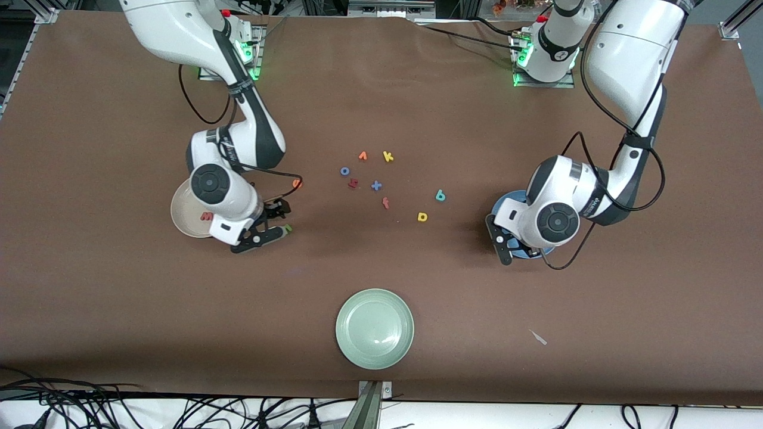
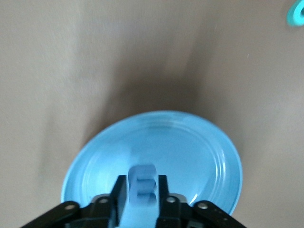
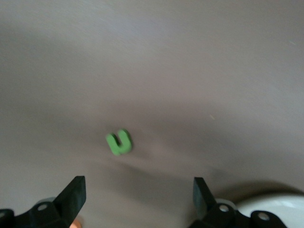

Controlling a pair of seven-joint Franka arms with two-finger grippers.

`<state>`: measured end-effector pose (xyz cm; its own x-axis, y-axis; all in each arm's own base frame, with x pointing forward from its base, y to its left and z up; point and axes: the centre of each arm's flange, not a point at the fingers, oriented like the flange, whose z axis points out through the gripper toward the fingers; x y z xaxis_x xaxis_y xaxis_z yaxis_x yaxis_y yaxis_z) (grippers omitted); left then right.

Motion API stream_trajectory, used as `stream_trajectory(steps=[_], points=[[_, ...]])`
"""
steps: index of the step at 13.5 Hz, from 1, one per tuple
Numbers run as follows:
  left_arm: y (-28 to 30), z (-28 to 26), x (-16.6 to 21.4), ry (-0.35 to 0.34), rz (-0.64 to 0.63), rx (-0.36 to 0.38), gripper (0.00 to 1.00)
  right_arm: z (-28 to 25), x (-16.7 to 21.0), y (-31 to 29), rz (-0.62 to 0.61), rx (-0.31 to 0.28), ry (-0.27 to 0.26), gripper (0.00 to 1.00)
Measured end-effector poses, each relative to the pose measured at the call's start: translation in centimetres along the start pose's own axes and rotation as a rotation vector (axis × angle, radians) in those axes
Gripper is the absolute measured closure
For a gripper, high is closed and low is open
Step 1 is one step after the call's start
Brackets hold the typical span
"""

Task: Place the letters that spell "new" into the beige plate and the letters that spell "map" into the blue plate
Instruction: 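Drop the w on the white plate while the left gripper drops the m, then grasp the green u with the right gripper while the left gripper grasps the teal letter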

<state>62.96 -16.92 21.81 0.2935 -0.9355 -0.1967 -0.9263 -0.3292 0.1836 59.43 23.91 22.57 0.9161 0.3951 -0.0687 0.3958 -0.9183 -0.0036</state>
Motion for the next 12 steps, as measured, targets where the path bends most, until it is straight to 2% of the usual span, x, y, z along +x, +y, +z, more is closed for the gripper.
stream_trajectory(steps=[4, 6, 12], points=[[1.9, -2.1, 2.1, 0.012, 0.011, 0.015, 0.15, 1.4, 0.6, -1.2, -0.081, -0.004, 0.042, 0.00], [3.8, -3.4, 3.4, 0.005, -0.090, -0.003, 0.00, 1.8, 0.6, -1.6, -0.117, -0.004, 0.045, 0.00], [10.4, -4.0, 9.7, 0.009, -0.464, -0.039, 0.00, 4.4, 0.4, -2.0, -0.238, -0.002, 0.018, 0.00]])
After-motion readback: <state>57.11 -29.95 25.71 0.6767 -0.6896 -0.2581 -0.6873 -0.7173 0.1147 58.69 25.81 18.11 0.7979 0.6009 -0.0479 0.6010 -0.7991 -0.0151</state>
